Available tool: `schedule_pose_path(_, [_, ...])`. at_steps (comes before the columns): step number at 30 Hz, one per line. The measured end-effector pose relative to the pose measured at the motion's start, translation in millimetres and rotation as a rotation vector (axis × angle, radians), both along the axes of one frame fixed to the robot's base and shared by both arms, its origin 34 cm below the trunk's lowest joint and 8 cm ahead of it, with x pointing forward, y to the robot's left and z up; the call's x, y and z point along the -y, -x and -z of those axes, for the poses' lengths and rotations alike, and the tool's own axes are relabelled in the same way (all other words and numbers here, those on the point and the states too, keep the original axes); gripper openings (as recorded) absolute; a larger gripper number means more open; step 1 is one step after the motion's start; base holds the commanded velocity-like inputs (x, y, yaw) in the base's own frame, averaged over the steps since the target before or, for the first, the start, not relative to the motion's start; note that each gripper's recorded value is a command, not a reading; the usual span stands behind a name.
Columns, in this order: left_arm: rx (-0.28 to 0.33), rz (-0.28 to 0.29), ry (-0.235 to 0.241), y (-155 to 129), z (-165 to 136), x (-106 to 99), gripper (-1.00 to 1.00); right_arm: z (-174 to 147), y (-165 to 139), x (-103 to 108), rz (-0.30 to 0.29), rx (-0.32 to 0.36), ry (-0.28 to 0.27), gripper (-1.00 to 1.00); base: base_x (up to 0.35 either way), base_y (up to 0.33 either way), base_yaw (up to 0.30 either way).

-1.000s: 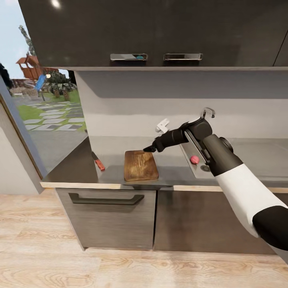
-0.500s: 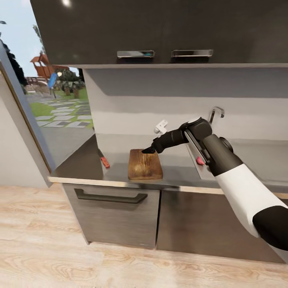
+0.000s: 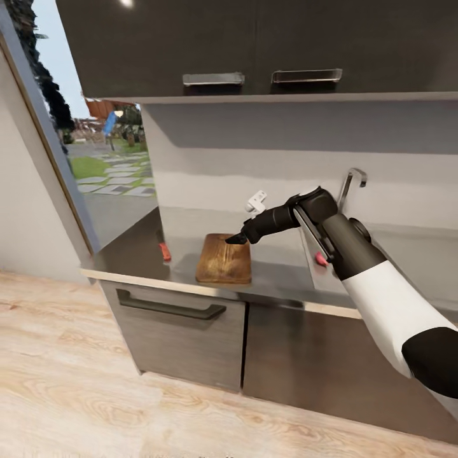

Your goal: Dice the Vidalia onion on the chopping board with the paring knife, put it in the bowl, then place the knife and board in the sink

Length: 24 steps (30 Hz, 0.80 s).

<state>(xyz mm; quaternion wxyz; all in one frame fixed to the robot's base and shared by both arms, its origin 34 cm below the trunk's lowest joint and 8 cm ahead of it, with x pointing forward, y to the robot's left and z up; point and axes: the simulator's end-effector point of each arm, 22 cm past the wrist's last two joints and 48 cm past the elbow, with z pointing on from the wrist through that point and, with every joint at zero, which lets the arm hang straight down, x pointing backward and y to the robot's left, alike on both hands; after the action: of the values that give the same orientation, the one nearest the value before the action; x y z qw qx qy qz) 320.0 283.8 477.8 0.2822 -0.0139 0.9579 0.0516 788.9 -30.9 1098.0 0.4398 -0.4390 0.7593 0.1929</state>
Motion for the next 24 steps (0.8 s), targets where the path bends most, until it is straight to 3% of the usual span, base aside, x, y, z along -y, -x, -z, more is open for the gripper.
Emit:
schedule_pose_path(6, [-0.008,0.000,0.000,2.8,1.3,0.0,1.00,4.6,-1.8,0.0,0.000,-0.007,0.000,1.00,0.028,-0.304,0.191])
schedule_pose_path(14, [-0.010,0.000,0.000,3.8,1.8,0.1,1.00,6.3,-2.3,-0.1,0.000,-0.010,0.000,1.00,0.152,-0.287,0.043])
schedule_pose_path(24, [-0.010,0.000,0.000,3.9,1.7,-0.1,1.00,6.1,-1.8,-0.6,-0.002,-0.010,-0.001,1.00,0.308,-0.018,0.002])
